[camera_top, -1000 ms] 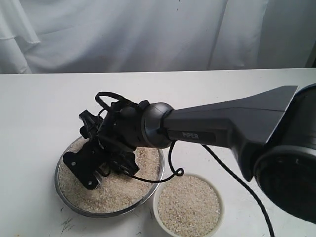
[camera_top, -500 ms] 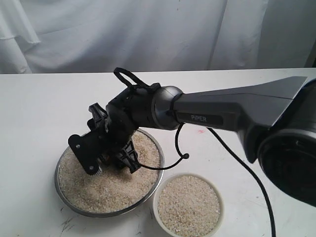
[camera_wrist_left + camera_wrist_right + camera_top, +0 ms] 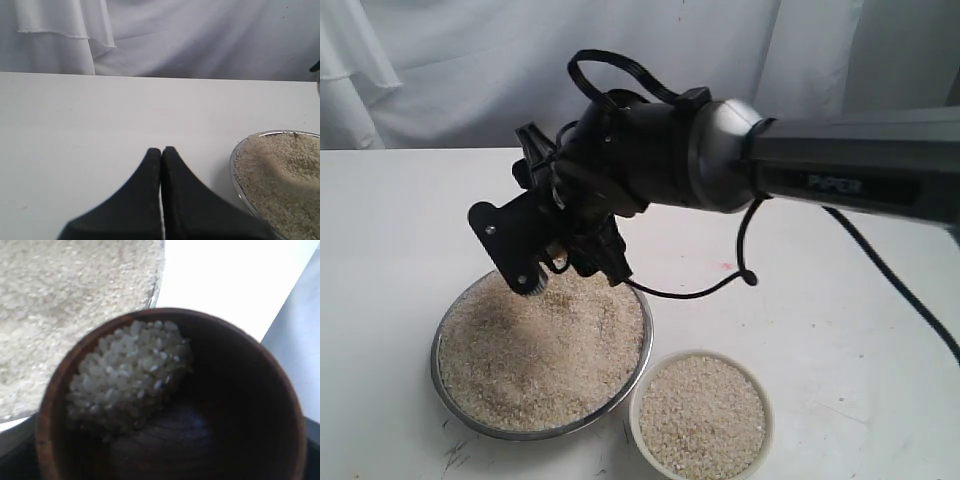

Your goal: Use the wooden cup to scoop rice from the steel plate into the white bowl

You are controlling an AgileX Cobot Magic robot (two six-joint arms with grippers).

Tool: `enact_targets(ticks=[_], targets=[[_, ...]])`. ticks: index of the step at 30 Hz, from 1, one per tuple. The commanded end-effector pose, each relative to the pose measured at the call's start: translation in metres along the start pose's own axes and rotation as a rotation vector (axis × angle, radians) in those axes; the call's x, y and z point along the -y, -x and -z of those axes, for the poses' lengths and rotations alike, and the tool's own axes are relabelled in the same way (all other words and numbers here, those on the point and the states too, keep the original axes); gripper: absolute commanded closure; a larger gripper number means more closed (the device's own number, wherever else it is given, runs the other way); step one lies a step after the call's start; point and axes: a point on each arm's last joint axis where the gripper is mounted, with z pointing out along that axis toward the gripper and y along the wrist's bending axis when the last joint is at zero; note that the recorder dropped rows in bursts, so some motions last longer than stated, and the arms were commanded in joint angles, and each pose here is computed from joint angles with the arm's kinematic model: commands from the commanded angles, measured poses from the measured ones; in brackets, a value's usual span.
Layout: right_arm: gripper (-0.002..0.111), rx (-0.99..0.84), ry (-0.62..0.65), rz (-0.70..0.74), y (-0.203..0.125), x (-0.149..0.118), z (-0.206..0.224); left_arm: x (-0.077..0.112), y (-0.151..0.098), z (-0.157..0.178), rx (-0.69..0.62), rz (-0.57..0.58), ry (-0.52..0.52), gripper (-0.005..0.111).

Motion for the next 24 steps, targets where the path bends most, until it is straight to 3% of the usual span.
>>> enact_targets(ticks=[1, 9, 17, 24], targets=[[0.108, -0.051, -0.007, 0.023, -0.014, -0.017, 0.023, 0.0, -0.001, 0.0, 0.007, 0.004, -0.002, 0.107], [0.108, -0.061, -0.011, 0.025, -0.026, -0.048, 0.06, 0.0, -0.001, 0.0, 0.007, 0.004, -0.002, 0.107], [0.108, -0.087, 0.007, 0.095, -0.04, -0.089, 0.065, 0.0, -0.001, 0.0, 0.007, 0.004, -0.002, 0.107], [0.108, -0.118, -0.006, 0.133, -0.041, -0.107, 0.07, 0.0, -0.001, 0.0, 0.007, 0.004, -0.002, 0.107]])
